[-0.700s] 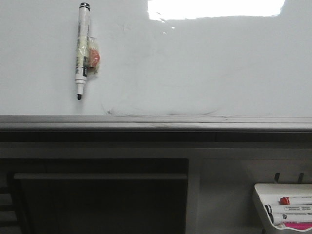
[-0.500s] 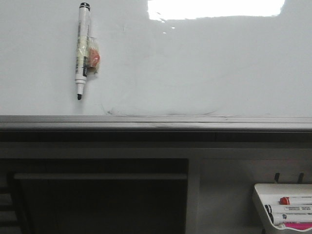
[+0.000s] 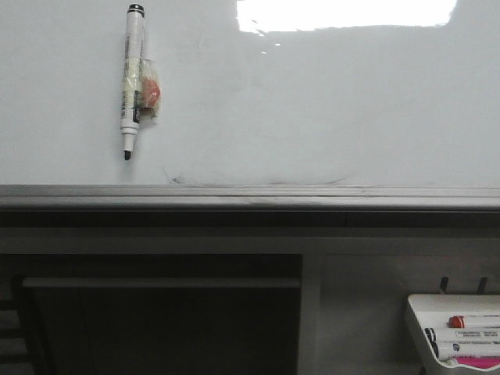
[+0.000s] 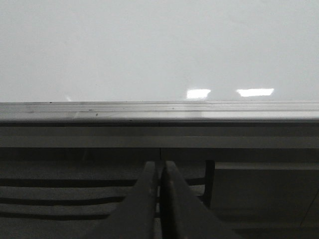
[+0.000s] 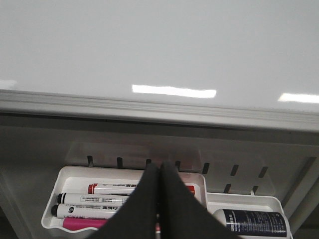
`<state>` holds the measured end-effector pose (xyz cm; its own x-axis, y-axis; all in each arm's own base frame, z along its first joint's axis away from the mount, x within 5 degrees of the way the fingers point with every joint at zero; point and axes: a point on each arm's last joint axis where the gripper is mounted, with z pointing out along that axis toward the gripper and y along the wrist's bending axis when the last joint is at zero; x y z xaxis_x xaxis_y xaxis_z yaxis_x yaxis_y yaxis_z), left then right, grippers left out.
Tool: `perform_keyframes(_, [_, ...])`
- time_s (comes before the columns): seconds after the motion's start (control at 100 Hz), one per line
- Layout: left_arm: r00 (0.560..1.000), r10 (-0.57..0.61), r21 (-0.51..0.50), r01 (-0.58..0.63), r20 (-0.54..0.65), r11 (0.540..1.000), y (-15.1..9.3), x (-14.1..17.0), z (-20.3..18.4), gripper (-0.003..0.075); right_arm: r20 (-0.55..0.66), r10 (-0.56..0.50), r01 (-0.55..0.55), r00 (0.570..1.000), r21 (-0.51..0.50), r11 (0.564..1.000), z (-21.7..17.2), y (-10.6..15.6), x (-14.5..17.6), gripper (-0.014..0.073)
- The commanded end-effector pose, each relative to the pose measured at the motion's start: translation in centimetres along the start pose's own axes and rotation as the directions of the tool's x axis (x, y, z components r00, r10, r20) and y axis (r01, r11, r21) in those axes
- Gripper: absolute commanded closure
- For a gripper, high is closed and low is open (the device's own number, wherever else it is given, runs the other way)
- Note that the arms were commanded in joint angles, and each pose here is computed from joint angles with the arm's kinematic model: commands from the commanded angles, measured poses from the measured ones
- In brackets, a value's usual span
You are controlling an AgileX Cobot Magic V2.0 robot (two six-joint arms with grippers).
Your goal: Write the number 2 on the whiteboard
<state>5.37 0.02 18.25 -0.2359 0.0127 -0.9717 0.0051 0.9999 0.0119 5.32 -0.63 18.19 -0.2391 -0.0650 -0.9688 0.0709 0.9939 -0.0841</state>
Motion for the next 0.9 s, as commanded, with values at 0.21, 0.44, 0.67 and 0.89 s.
perform_keyframes(0.21, [0.968, -0.208, 0.068, 0.200, 0.140, 0.977, -0.4, -0.6, 0.0, 0.0740, 0.230, -0.031, 0.030, 0.973, 0.009, 1.000, -0.2, 0.1, -1.4, 0.0652])
perform_keyframes(0.44, [0.923, -0.224, 0.076, 0.211, 0.313, 0.975, 0.0, -2.2, -0.4, 0.0739, 0.516, -0.029, 0.033, 0.856, 0.001, 0.999, -1.2, 0.2, -4.0, 0.0652])
perform_keyframes(0.67, [0.847, -0.286, 0.101, 0.270, 0.449, 0.957, 0.3, -3.4, -0.9, 0.0740, 0.560, -0.024, 0.031, 0.828, -0.002, 1.000, -1.5, 0.2, -4.5, 0.0652])
perform_keyframes(0.89, [0.884, -0.285, 0.139, 0.251, 0.370, 0.958, -0.1, -6.1, -1.6, 0.0740, 0.346, 0.040, -0.040, 0.937, -0.010, 0.999, -1.5, -0.4, -7.2, 0.0652])
